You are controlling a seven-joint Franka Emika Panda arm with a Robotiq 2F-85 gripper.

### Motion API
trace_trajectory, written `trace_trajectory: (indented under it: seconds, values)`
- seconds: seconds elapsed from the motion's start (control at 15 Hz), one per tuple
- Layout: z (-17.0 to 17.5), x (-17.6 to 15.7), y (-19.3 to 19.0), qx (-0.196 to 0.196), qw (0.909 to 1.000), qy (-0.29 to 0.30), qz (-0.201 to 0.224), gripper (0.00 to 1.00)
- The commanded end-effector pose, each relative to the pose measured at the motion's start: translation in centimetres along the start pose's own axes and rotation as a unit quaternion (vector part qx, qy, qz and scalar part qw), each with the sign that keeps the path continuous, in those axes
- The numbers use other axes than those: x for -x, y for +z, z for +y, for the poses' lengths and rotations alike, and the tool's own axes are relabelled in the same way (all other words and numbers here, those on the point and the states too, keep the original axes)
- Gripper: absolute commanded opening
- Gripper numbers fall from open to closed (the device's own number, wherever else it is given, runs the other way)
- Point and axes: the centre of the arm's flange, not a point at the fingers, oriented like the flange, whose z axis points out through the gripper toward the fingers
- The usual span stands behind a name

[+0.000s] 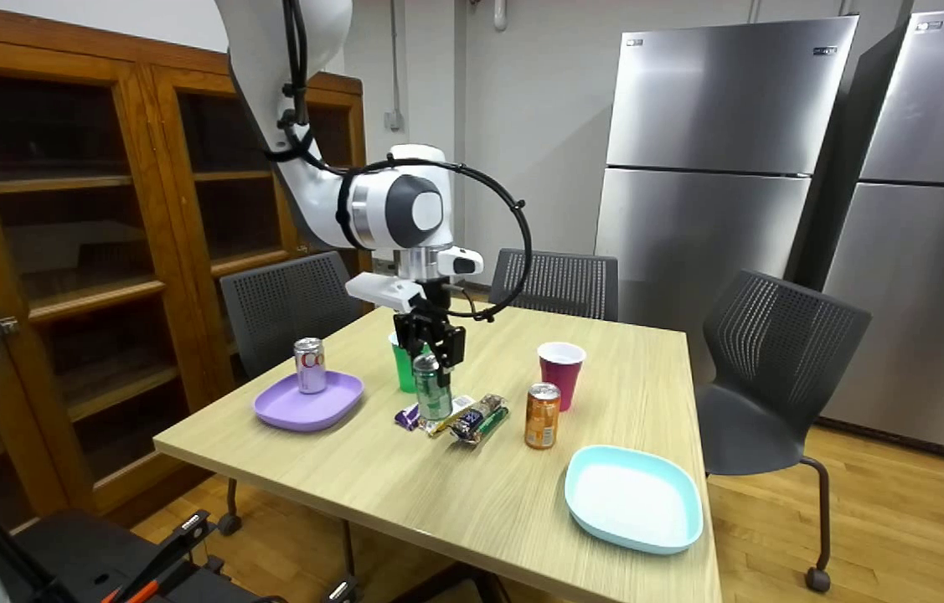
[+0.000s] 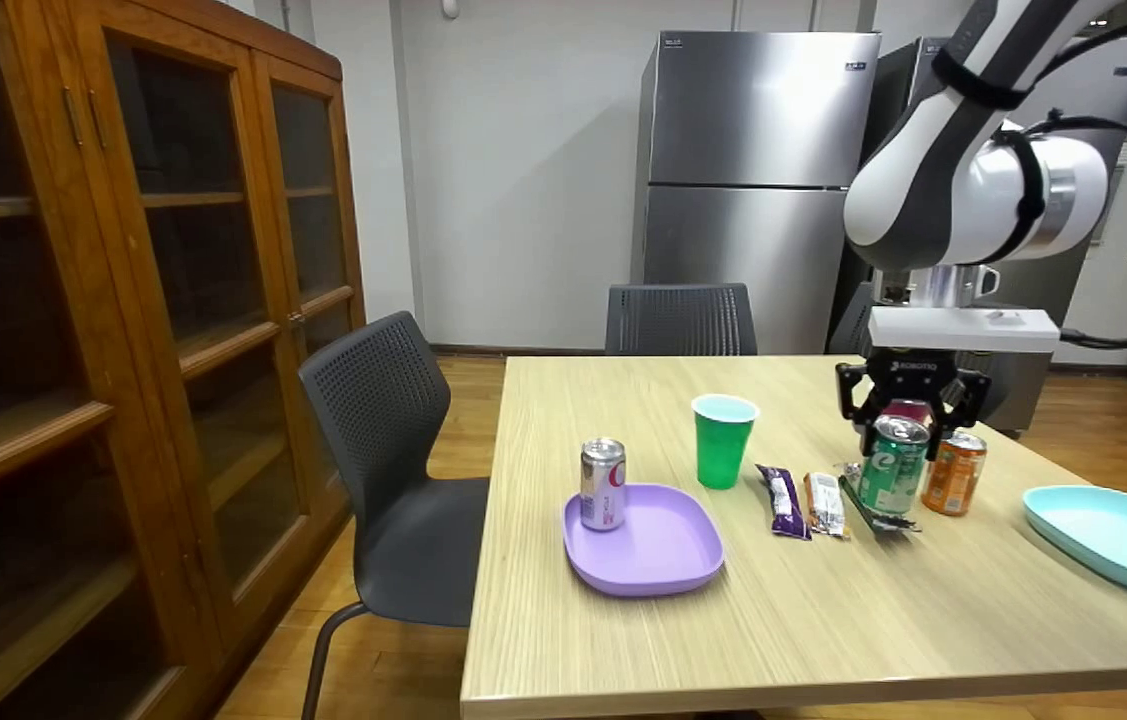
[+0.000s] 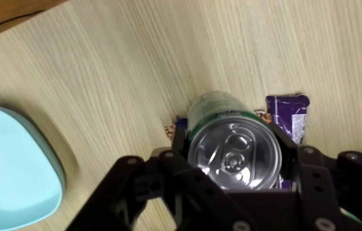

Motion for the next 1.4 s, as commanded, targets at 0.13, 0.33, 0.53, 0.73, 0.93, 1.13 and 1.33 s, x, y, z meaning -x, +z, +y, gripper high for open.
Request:
trace_trajectory:
  seconds: [0.13, 0.33, 0.53, 0.73, 0.93, 1.13, 1.33]
  values:
    - [-6.9, 3.2, -1.8, 0.000, 0.9988, -0.049, 0.000, 0.39]
    - [-10.4, 4.5, -1.9, -0.001, 0.9967, -0.081, -0.001, 0.39]
    - [-13.3, 5.7, -2.0, -0.005, 0.9940, -0.110, -0.003, 0.39]
    - [-15.9, 6.7, -1.8, -0.006, 0.9906, -0.136, -0.007, 0.39]
    - [-18.0, 7.6, -1.7, -0.007, 0.9870, -0.160, -0.010, 0.39]
    - [-19.9, 8.5, -1.5, -0.006, 0.9830, -0.183, -0.013, 0.39]
    - [-21.9, 9.2, -1.4, -0.002, 0.9784, -0.206, -0.013, 0.39]
